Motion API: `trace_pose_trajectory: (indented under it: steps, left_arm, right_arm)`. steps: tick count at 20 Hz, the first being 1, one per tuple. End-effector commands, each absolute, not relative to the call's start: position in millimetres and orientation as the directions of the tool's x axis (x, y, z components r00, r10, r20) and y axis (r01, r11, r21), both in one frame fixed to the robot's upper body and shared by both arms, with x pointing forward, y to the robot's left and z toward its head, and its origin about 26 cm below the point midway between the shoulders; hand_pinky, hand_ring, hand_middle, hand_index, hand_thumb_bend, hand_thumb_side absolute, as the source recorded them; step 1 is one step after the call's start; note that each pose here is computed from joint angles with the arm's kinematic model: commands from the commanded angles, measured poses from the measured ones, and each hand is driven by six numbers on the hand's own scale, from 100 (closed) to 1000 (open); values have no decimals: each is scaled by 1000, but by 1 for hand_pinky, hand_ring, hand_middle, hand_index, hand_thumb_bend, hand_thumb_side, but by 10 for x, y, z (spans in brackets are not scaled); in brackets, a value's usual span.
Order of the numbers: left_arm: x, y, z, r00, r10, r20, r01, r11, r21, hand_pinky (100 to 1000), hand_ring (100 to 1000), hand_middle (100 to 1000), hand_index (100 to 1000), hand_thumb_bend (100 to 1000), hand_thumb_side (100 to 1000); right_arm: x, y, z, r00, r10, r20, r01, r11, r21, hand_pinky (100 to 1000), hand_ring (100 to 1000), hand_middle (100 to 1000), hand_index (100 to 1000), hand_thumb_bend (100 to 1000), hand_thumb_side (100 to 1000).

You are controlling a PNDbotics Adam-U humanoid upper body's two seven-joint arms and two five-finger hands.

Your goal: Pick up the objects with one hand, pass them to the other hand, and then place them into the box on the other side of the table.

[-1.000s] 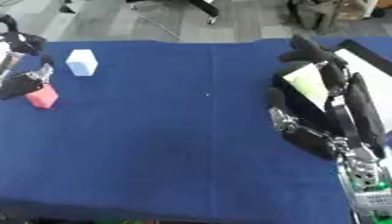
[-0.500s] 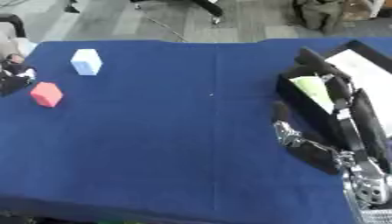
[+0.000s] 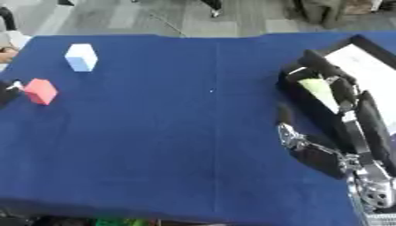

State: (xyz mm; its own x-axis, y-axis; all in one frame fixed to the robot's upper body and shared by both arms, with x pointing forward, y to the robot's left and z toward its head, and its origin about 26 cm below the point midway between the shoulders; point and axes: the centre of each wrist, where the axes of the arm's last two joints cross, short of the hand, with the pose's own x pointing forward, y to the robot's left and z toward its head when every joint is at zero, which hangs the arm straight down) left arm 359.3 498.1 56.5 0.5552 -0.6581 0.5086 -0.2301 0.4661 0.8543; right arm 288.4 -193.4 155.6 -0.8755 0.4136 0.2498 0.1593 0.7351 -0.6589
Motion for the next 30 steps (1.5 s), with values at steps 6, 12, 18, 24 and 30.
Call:
trace_pose_trajectory:
  steps: [6,12,18,24,30]
  left_arm:
    - [3710,5045,906,484,-687,542,-333,428,840,799,689,689,767,100,780]
    - [3794,4959,968,465,-704,537,-343,416,842,783,643,635,717,100,451]
    - [3830,4896,962,449,-714,538,-316,436,843,777,616,607,691,100,379]
    - [3830,4871,937,433,-737,520,-246,458,854,792,645,638,727,100,632]
    - [3806,4887,919,390,-751,533,-183,504,844,825,706,716,804,160,985]
  right_arm:
    - [2876,-1893,1673,-898,390,204,179,748,-639,838,861,645,973,100,208]
    - [2876,-1889,1673,-898,391,203,182,748,-639,838,860,642,970,100,219]
    - [2876,-1891,1672,-897,393,203,183,747,-639,838,859,640,965,100,221]
    - [2875,-1895,1669,-896,393,204,181,745,-642,838,858,637,959,100,226]
    - [2873,-1899,1664,-895,395,206,179,743,-645,838,856,630,952,100,229]
